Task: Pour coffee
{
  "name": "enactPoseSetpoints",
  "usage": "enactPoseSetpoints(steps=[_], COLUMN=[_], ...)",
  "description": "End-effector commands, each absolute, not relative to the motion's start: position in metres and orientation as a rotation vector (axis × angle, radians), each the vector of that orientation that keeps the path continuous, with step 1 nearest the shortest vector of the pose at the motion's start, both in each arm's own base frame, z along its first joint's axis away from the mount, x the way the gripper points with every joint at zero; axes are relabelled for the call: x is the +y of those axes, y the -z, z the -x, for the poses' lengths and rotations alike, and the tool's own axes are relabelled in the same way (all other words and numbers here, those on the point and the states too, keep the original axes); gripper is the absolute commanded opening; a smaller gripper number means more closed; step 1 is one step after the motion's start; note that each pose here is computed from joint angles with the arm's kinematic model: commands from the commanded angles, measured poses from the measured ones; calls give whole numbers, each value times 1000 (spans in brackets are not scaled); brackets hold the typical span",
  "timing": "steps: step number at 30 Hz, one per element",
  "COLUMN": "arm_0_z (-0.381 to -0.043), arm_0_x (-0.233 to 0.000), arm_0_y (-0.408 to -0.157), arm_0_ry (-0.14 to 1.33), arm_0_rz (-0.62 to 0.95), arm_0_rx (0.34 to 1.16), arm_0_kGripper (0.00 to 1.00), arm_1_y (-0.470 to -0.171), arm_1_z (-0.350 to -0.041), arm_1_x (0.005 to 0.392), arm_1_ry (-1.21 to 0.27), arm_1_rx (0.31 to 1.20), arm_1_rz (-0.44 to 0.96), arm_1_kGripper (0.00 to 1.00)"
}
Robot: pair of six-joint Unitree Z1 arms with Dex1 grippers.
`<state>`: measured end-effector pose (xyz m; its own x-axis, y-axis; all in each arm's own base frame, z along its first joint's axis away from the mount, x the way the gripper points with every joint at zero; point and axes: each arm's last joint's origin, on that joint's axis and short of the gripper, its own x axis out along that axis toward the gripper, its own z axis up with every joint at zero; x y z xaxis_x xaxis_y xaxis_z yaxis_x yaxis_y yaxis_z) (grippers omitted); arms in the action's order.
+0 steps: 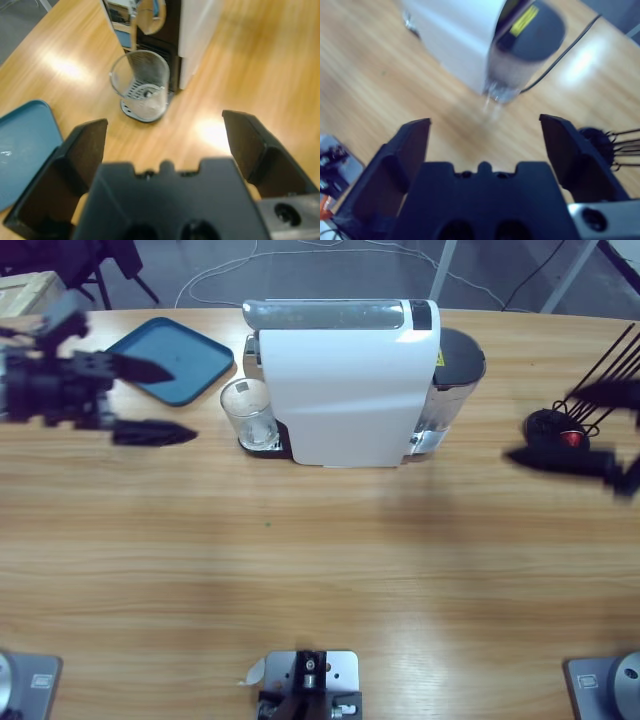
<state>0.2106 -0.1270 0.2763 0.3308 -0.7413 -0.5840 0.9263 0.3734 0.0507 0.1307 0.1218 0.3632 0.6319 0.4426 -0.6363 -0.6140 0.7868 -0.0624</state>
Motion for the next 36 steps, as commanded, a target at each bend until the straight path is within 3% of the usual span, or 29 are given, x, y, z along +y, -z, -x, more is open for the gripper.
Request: enactPoseSetpoints(steps=[1, 3, 6, 10, 23, 36], arm_0_z=[-151, -151, -157, -152, -145, -143], arm_0_x=[-94, -93, -96, -93, -89, -88], arm_0_y=[-287, -288, -293, -291, -273, -271], arm_0_ry=[1029, 1012, 1003, 994, 977, 970], arm_0_rz=[-383, -383, -380, -374, -371, -368], arm_0_rx=[615, 617, 611, 617, 703, 708], arm_0_kGripper=[1000, 1000, 1000, 1000, 1000, 1000], arm_1_y=[-434, -442, -431, -404, -387, -375], arm_1_z=[-235, -267, -301, -324, -327, -328], arm_1_x=[161, 184, 210, 222, 225, 221], arm_1_ry=[-520, -529, -558, -564, -543, -505], arm_1_rx=[681, 723, 790, 881, 937, 974], arm_1_rz=[250, 261, 251, 247, 300, 336], arm_1_kGripper=[0, 0, 0, 0, 0, 0])
